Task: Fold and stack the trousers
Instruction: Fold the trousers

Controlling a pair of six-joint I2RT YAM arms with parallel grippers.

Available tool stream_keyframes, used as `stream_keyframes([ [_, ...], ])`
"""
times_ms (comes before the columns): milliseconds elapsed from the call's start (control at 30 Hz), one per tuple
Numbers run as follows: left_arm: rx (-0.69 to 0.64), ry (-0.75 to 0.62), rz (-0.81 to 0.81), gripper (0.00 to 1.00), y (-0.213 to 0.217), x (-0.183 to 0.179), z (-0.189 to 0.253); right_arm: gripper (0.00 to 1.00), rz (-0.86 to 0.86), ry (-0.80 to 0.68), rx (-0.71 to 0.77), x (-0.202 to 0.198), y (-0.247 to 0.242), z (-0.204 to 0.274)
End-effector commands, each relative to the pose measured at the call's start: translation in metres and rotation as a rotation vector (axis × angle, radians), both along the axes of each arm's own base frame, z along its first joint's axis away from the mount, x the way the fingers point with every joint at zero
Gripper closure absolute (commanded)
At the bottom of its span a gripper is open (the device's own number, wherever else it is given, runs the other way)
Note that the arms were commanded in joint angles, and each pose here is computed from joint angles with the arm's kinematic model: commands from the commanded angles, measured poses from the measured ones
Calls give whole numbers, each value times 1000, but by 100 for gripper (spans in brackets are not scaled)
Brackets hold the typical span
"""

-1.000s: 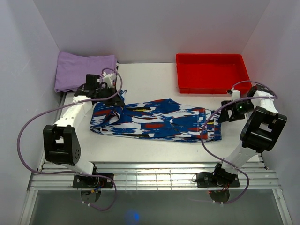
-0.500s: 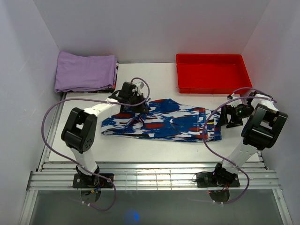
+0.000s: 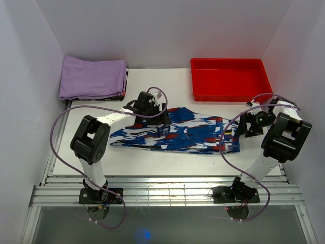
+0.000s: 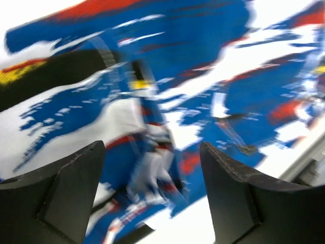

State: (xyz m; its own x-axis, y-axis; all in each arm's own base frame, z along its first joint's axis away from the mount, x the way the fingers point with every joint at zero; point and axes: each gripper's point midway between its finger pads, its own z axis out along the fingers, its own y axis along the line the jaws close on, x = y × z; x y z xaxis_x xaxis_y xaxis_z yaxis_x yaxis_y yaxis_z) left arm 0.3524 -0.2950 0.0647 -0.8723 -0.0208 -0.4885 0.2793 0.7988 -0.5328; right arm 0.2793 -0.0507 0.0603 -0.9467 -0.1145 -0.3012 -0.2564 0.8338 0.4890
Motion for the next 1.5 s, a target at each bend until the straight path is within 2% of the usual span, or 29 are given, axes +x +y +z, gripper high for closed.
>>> stream_keyframes([
  [0,-136,-220,-118,12,-13,-3,97,10,22,-121,38,18,6,36],
  [67,-166,-293,-163,13,-9,-10,133,10,30,-154,66,23,13,48],
  [133,-160,-300,-198,14,3,-20,143,10,42,-215,99,33,24,68],
  [200,-156,-295,-179,11,32,-21,151,8,86,-279,116,45,46,86],
  [300,-115,-252,-124,2,85,-18,138,5,152,-327,191,60,97,108],
  [333,-139,-251,-152,2,97,-23,137,4,131,-307,226,62,112,113],
  [367,-142,-241,-68,2,136,-17,133,2,176,-302,258,62,139,116],
  [400,-151,-216,-33,2,152,-19,129,0,194,-351,288,74,156,121],
  [433,-167,-212,-21,2,165,-22,128,4,195,-335,309,74,171,116],
  [467,-139,-206,55,2,197,-18,123,5,200,-283,351,68,202,117],
  [500,-110,-159,68,2,205,-28,114,6,205,-278,369,70,217,114],
  [533,-54,-174,73,5,218,-29,108,7,220,-327,385,79,231,111],
  [567,-31,-146,98,6,228,-37,97,7,214,-282,413,74,255,110],
  [633,36,-181,79,6,241,-46,93,5,219,-290,435,82,277,100],
  [733,74,-186,82,5,262,-56,82,2,208,-197,450,77,307,76],
  [867,65,-151,131,6,283,-57,74,2,209,-144,456,71,336,56],
  [1067,10,-134,96,5,276,-63,65,3,233,-28,476,53,368,28],
  [1200,60,-264,8,2,273,-70,70,4,245,-7,472,51,378,22],
  [1333,238,-528,-150,2,280,-68,73,9,247,62,478,41,384,6],
  [1467,378,-723,-274,2,285,-65,81,15,246,84,489,39,388,3],
])
